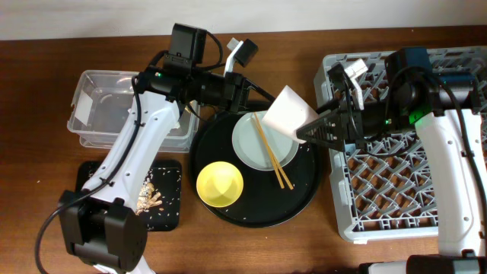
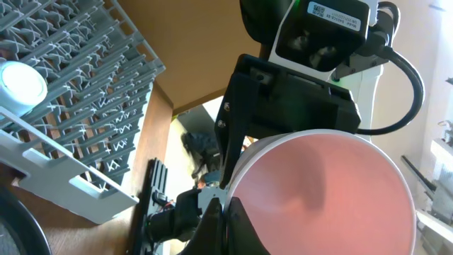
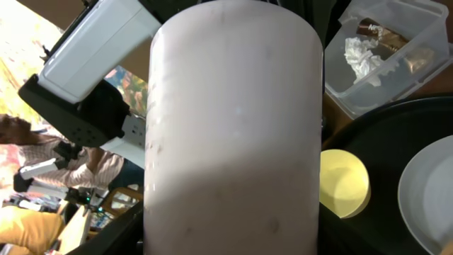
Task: Sort waste into correct bins and load items into the dishwasher rack
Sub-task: 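Carry the pink cup right and hand it to the right gripper, then place the pink cup upside down in the dish rack with the right gripper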
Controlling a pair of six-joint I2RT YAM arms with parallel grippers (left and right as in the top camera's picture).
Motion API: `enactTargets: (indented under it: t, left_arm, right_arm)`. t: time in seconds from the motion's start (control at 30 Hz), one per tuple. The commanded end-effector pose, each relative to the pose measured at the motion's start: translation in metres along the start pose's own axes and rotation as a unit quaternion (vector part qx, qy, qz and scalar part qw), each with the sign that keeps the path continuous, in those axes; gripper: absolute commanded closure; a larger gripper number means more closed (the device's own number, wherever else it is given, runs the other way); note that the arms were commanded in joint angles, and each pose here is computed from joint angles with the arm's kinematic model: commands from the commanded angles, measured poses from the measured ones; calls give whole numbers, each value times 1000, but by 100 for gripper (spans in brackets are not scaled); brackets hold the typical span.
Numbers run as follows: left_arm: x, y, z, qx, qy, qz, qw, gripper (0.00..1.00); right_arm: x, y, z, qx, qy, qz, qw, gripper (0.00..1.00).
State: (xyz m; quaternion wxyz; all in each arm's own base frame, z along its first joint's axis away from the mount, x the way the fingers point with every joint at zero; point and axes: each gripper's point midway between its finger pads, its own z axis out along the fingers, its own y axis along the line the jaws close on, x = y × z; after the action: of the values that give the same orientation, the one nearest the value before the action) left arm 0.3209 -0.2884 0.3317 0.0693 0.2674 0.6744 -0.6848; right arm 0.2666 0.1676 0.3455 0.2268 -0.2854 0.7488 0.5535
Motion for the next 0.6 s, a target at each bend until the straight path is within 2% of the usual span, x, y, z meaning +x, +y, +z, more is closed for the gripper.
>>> enactTargets:
  t: [0.0, 0.03, 0.1, 0.23, 0.4, 0.53, 0.57]
  left_arm:
    - [0, -3, 1, -1, 0, 15, 1000, 90]
    - [0, -3, 1, -1, 0, 13, 1000, 83]
    - [1, -3, 1, -2, 1, 6, 1000, 78]
    - [4, -2, 1, -2, 2, -9, 1000, 77]
    - [11, 1, 1, -7, 5, 13, 1000, 76]
    - [16, 25, -1, -77, 3, -21, 997, 59]
    - [17, 33, -2, -100, 2, -27, 995, 58]
  right_arm:
    - [-7, 4, 1, -9, -10, -29, 999, 42]
    - [-9, 2, 1, -7, -12, -38, 999, 42]
    - [-13, -2, -3, 0, -20, -49, 999, 42]
    - [-18, -10, -14, 17, -36, -53, 998, 42]
    - [-22, -21, -31, 39, -57, -47, 996, 42]
    - [-23, -23, -35, 43, -61, -46, 996, 42]
    - [-23, -23, -35, 44, -61, -48, 996, 42]
